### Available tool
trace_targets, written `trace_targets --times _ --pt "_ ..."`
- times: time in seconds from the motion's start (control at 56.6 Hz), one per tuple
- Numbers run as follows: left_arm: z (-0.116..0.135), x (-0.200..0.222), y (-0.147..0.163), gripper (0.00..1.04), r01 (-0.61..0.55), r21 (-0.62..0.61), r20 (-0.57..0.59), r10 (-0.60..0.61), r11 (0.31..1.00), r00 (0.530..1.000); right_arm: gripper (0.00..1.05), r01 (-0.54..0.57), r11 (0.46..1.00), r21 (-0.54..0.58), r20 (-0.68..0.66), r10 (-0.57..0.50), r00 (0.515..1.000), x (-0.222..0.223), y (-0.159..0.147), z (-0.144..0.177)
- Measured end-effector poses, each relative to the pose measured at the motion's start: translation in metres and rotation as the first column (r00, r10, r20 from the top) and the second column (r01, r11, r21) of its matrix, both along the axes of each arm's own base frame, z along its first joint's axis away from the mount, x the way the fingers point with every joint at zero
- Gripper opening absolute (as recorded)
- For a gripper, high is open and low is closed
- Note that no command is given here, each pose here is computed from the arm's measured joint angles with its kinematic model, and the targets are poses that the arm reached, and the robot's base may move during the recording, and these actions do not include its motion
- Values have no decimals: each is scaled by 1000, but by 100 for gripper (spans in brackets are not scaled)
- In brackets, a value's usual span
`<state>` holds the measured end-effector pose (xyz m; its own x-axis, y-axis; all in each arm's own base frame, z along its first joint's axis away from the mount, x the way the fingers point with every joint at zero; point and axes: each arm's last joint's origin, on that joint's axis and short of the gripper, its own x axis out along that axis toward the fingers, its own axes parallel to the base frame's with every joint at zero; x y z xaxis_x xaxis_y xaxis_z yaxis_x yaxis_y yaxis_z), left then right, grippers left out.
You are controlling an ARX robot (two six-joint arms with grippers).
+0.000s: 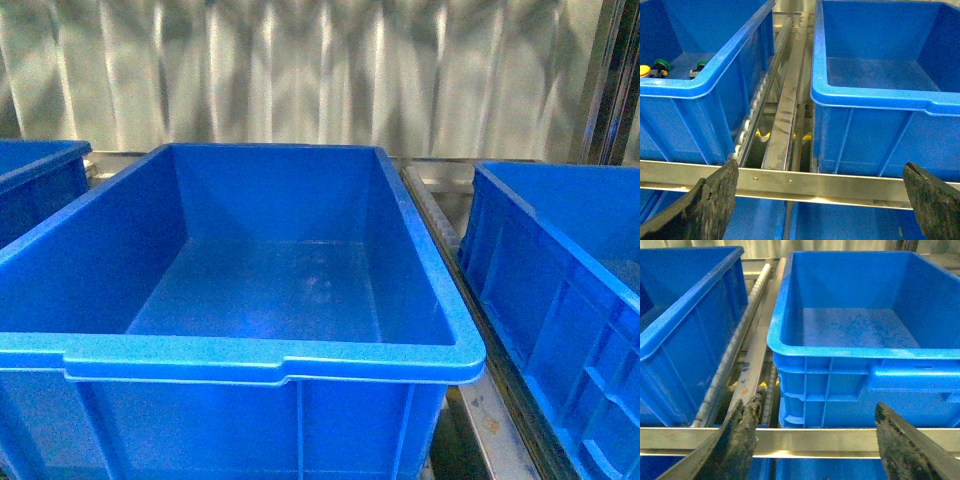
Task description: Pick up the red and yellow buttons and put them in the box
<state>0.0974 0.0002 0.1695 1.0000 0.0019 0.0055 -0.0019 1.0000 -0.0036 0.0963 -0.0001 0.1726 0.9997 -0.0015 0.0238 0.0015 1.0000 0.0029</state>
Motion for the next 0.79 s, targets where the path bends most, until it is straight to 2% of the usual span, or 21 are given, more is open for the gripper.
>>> trace_targets --times 0.194,0.795 --pt "0 0 0 97 0 0 0 0 1000 1000 100 0 1000 0 0 0 1000 0 0 0" --pt "0 0 0 97 -1 0 0 1 1000 1000 99 -2 1000 0 -2 2 1000 0 0 0"
